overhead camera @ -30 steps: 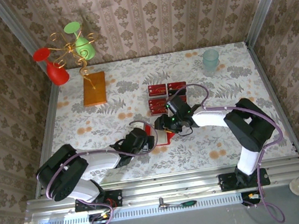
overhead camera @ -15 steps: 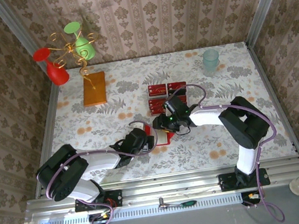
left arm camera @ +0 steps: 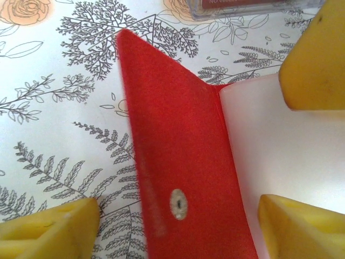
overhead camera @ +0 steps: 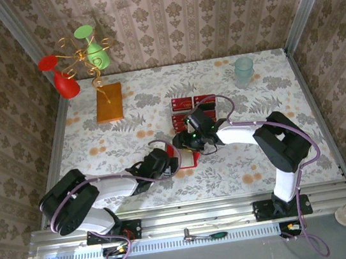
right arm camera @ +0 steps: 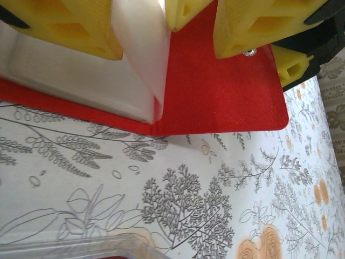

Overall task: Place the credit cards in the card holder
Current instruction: Turn over the card slot at the card holder.

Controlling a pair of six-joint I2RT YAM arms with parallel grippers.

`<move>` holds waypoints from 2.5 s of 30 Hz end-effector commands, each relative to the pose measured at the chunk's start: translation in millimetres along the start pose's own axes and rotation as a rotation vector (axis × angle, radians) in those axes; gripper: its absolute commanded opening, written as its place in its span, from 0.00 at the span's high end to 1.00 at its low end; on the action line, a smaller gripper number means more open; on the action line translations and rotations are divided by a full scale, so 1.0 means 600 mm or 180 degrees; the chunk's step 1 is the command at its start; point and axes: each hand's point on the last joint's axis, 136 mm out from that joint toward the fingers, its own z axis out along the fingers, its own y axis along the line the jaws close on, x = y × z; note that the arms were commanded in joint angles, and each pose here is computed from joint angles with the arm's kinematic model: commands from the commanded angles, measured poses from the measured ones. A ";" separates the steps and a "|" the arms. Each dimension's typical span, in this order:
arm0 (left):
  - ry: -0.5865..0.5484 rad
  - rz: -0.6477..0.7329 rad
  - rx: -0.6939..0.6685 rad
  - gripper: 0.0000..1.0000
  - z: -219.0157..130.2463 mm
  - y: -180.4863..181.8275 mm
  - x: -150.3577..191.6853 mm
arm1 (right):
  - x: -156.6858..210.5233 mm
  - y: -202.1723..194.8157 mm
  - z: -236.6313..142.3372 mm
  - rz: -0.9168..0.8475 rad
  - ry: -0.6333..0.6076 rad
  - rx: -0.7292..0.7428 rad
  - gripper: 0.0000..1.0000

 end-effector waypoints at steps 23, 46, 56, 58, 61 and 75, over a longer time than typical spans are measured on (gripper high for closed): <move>-0.0582 -0.0831 -0.0315 0.00 -0.143 0.145 -0.057 | 0.032 0.116 0.075 -0.0107 0.0182 -0.0276 0.25; -0.0375 -0.0857 -0.0244 0.00 -0.114 0.133 -0.059 | 0.006 0.099 0.040 0.0032 -0.0025 -0.0411 0.28; -0.0361 -0.0862 -0.0252 0.00 -0.105 0.124 -0.075 | 0.012 0.065 0.048 0.0138 0.0063 -0.0408 0.91; -0.0344 -0.0853 -0.0257 0.00 -0.102 0.122 -0.077 | 0.015 0.063 0.057 0.0148 0.0105 -0.0418 0.94; -0.0327 -0.0823 -0.0254 0.00 -0.100 0.117 -0.081 | 0.019 0.053 0.071 0.0188 0.0139 -0.0394 0.95; -0.0204 -0.0727 -0.0215 0.00 -0.065 0.093 -0.071 | 0.011 0.049 0.070 0.0227 0.0125 -0.0388 0.95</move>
